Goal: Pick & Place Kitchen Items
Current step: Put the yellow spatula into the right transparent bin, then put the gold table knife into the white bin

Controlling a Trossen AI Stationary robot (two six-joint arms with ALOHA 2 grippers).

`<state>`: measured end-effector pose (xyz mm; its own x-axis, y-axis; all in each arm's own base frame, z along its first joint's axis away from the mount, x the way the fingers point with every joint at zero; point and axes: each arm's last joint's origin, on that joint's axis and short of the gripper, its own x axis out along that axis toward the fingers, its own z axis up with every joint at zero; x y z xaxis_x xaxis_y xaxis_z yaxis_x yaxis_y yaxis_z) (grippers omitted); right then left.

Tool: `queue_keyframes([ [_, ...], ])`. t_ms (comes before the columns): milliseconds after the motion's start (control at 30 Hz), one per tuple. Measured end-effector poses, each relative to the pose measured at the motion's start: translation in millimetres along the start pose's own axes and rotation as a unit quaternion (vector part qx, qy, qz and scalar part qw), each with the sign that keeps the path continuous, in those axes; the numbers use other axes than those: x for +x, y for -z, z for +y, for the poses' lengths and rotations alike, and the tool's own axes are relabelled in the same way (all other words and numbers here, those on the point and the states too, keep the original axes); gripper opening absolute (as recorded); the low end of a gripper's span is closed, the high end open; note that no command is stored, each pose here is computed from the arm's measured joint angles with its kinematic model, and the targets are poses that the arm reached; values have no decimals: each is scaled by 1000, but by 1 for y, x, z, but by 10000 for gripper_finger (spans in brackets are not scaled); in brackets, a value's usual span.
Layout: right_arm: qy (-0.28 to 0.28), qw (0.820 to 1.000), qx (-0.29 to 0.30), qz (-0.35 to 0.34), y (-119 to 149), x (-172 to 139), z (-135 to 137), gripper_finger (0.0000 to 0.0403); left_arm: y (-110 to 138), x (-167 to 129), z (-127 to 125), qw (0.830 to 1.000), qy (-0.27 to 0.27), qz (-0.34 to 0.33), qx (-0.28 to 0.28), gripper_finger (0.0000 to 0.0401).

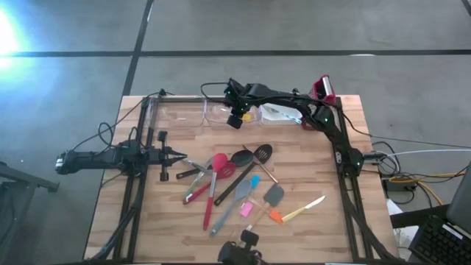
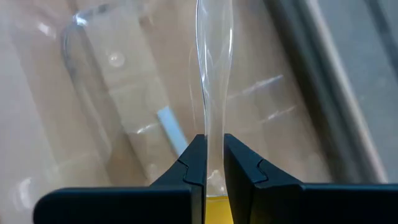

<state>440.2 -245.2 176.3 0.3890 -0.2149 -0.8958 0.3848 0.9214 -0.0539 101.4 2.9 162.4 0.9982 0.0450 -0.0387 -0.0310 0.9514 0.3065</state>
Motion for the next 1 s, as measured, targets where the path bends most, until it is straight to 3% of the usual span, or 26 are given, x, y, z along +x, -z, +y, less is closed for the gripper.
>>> queue_keyframes([
  [200, 3, 1000, 24, 0, 0, -2, -6, 27, 0, 0, 0, 1000, 0, 0, 0, 23],
  [733, -32, 999, 24, 13, 2, -5, -2, 95, 0, 0, 0, 1000, 0, 0, 0, 23],
  [833, -32, 999, 23, 11, -4, -25, -1, 101, 0, 0, 0, 1000, 0, 0, 0, 23],
  [1000, -39, 999, 9, 15, -12, -83, 12, 95, 0, 0, 0, 1000, 0, 0, 0, 23],
])
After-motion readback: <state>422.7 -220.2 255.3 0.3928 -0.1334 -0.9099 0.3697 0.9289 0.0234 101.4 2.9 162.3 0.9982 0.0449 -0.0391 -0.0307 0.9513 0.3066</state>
